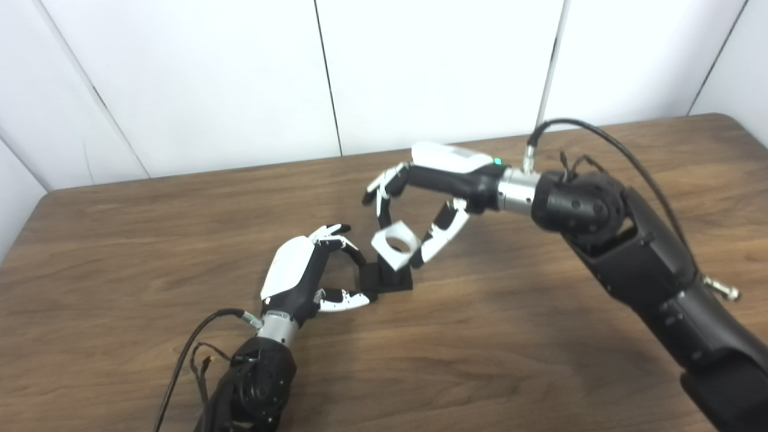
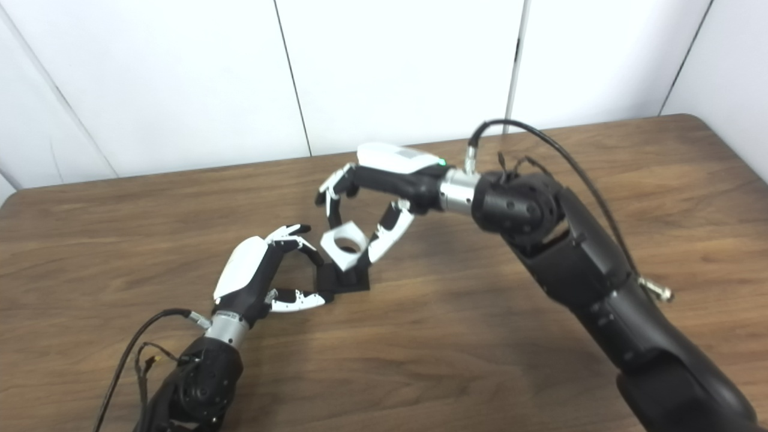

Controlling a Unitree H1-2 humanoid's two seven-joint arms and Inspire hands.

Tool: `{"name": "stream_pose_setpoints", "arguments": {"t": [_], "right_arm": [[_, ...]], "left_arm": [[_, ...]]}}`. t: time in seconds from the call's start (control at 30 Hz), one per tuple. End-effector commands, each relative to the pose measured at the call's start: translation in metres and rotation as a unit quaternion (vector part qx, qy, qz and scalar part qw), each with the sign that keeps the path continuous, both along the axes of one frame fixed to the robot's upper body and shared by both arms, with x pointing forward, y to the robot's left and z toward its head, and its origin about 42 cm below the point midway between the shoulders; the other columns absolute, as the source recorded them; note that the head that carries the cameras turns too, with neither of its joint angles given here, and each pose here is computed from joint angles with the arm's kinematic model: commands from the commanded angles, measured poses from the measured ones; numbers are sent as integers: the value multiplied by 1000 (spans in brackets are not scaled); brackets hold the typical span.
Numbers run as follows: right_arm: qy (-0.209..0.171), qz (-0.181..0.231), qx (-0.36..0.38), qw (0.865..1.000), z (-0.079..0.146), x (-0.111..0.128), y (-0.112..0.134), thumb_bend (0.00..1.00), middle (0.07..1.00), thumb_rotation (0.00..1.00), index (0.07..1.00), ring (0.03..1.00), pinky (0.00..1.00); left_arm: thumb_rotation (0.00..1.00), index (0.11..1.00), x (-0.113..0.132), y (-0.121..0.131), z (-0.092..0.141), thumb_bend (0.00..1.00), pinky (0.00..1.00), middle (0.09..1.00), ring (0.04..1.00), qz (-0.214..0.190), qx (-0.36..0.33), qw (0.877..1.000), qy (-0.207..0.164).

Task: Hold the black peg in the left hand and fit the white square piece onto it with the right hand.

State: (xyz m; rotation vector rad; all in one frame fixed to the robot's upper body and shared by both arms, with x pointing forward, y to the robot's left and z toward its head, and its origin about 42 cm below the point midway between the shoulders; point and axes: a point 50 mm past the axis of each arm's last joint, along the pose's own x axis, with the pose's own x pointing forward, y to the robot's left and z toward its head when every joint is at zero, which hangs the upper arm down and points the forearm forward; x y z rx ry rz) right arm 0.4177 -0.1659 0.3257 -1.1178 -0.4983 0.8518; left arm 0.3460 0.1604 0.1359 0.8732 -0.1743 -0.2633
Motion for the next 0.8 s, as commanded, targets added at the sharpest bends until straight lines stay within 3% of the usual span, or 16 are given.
{"name": "stream_pose_setpoints", "arguments": {"t": [0.0,0.33,0.77], "right_arm": [[-49,17,-3,999,33,6,8,518,799,139,479,843,751],[-55,31,-8,998,41,19,15,518,781,138,478,829,733],[-49,33,-44,997,32,21,22,517,797,142,479,841,763]], "left_arm": [[83,488,1,-4,0,520,902,881,931,-5,18,1000,6],[82,488,1,-7,-1,520,898,882,932,-3,16,1000,8],[82,488,0,-7,0,521,900,879,927,-1,14,1000,7]]}}
